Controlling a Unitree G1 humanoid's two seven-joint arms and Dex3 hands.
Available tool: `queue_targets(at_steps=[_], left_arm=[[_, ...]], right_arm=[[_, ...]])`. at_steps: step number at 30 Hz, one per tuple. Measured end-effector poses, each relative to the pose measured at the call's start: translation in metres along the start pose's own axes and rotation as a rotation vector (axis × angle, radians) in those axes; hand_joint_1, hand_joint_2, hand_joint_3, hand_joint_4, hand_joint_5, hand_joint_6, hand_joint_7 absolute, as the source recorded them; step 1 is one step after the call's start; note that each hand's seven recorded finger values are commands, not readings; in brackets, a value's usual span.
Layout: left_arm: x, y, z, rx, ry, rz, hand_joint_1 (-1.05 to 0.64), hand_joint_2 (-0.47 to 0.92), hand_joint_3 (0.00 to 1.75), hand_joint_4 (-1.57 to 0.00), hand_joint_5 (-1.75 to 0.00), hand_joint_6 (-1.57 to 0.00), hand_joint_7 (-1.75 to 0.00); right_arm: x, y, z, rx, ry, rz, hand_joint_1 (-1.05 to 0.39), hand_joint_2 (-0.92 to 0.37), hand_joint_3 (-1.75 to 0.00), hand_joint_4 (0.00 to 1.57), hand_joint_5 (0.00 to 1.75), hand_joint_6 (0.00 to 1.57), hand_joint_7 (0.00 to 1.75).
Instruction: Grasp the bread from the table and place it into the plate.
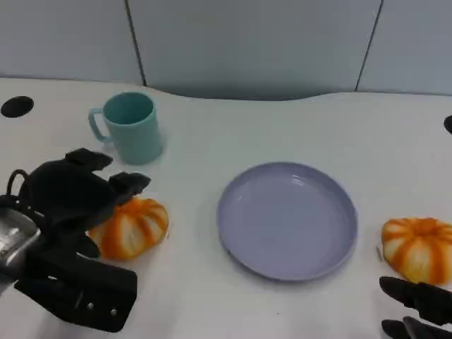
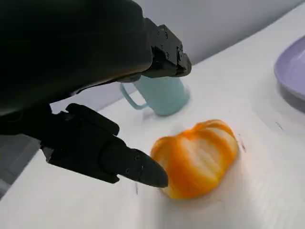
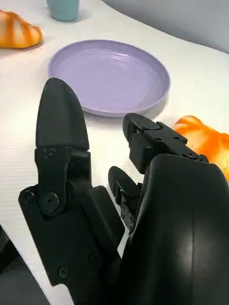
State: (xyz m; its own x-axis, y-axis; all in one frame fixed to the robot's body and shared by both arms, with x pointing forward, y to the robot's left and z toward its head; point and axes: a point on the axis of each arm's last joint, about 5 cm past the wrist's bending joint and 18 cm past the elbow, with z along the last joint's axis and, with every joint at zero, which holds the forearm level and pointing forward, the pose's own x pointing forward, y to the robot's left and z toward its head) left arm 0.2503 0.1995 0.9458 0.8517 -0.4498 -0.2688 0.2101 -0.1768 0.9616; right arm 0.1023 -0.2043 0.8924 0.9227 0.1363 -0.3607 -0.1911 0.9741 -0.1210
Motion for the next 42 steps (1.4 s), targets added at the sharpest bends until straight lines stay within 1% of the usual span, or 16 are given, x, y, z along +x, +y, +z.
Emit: queue_targets(at_steps=[4, 10, 14, 16, 17, 20, 23, 25, 28, 30, 34, 37, 38, 40, 42], left_arm=[[0.007, 0.004, 0.002, -0.012, -0.013, -0.062, -0.36, 0.72, 0.01, -0.06, -0.16, -0.17, 0.0], [0.017, 0.009, 0.003, -0.06, -0.008, -0.173, -0.49, 0.75, 0.01, -0.05, -0.14, -0.15, 0.0], [0.024, 0.014, 0.005, -0.115, 0.002, -0.25, -0.48, 0.75, 0.0, -0.01, -0.11, -0.11, 0.0], [0.027, 0.016, 0.005, -0.138, 0.02, -0.271, -0.47, 0.74, 0.0, 0.0, -0.1, -0.1, 0.0], [0.029, 0.017, 0.005, -0.15, 0.03, -0.277, -0.44, 0.74, 0.0, 0.0, -0.1, -0.09, 0.0], [0.035, 0.017, 0.006, -0.175, 0.047, -0.299, -0.4, 0.7, 0.0, 0.0, -0.09, -0.09, 0.0], [0.042, 0.011, 0.007, -0.196, 0.061, -0.335, -0.4, 0.69, 0.0, -0.01, -0.08, -0.1, 0.0], [0.045, 0.006, 0.006, -0.207, 0.064, -0.35, -0.44, 0.71, 0.01, -0.01, -0.07, -0.1, 0.0], [0.055, 0.0, 0.002, -0.227, 0.085, -0.369, -0.41, 0.72, 0.01, -0.03, -0.07, -0.11, -0.01], [0.061, -0.001, -0.002, -0.235, 0.101, -0.374, -0.42, 0.73, 0.01, -0.05, -0.07, -0.13, -0.01], [0.071, -0.002, -0.003, -0.246, 0.111, -0.365, -0.57, 0.77, 0.01, -0.1, -0.07, -0.17, -0.02], [0.075, -0.006, -0.004, -0.26, 0.119, -0.356, -0.69, 0.8, 0.02, -0.12, -0.07, -0.2, -0.02], [0.076, -0.008, -0.005, -0.266, 0.123, -0.352, -0.71, 0.81, 0.01, -0.13, -0.07, -0.21, -0.02], [0.077, -0.014, -0.006, -0.275, 0.135, -0.342, -0.77, 0.87, 0.03, -0.12, -0.06, -0.21, -0.01], [0.077, -0.02, -0.007, -0.276, 0.155, -0.344, -0.77, 0.88, 0.02, -0.12, -0.05, -0.21, -0.01]], right_arm=[[0.0, -0.0002, 0.0, 0.002, 0.0, 0.002, -0.53, -0.92, -0.49, 0.66, 0.01, 0.5, 0.01], [-0.001, -0.0009, 0.0, 0.008, 0.001, -0.002, -0.52, -0.92, -0.49, 0.64, 0.0, 0.51, 0.01], [-0.003, -0.0017, -0.001, 0.007, 0.001, -0.002, -0.53, -0.92, -0.49, 0.65, 0.01, 0.5, 0.0], [-0.004, -0.0029, -0.001, 0.006, -0.001, -0.002, -0.53, -0.92, -0.5, 0.66, 0.01, 0.5, 0.0], [-0.004, -0.0033, -0.001, 0.005, -0.003, -0.001, -0.53, -0.92, -0.5, 0.66, 0.01, 0.5, 0.0], [-0.005, -0.0036, -0.001, 0.005, -0.004, 0.003, -0.53, -0.92, -0.5, 0.65, 0.01, 0.5, 0.0], [-0.006, -0.0039, -0.002, 0.007, -0.005, 0.005, -0.53, -0.92, -0.5, 0.65, 0.01, 0.51, 0.0], [-0.006, -0.004, -0.002, 0.009, -0.002, 0.004, -0.54, -0.92, -0.5, 0.65, 0.01, 0.5, 0.0], [-0.007, -0.0042, -0.002, 0.01, -0.007, 0.005, -0.55, -0.92, -0.5, 0.64, 0.0, 0.5, 0.0], [-0.007, -0.0042, -0.002, 0.011, -0.012, 0.005, -0.55, -0.92, -0.5, 0.64, 0.0, 0.49, 0.0], [-0.008, -0.0046, -0.003, 0.017, -0.016, 0.007, -0.55, -0.92, -0.5, 0.63, 0.0, 0.49, 0.0], [-0.009, -0.0052, -0.003, 0.02, -0.022, 0.008, -0.54, -0.92, -0.5, 0.63, 0.0, 0.48, 0.0], [-0.01, -0.0056, -0.003, 0.02, -0.022, 0.006, -0.54, -0.92, -0.5, 0.63, 0.0, 0.48, 0.0], [-0.011, -0.0065, -0.003, 0.019, -0.022, 0.001, -0.54, -0.92, -0.5, 0.64, 0.0, 0.49, 0.0], [-0.011, -0.0072, -0.004, 0.019, -0.02, -0.003, -0.54, -0.92, -0.5, 0.64, 0.0, 0.48, 0.0]])
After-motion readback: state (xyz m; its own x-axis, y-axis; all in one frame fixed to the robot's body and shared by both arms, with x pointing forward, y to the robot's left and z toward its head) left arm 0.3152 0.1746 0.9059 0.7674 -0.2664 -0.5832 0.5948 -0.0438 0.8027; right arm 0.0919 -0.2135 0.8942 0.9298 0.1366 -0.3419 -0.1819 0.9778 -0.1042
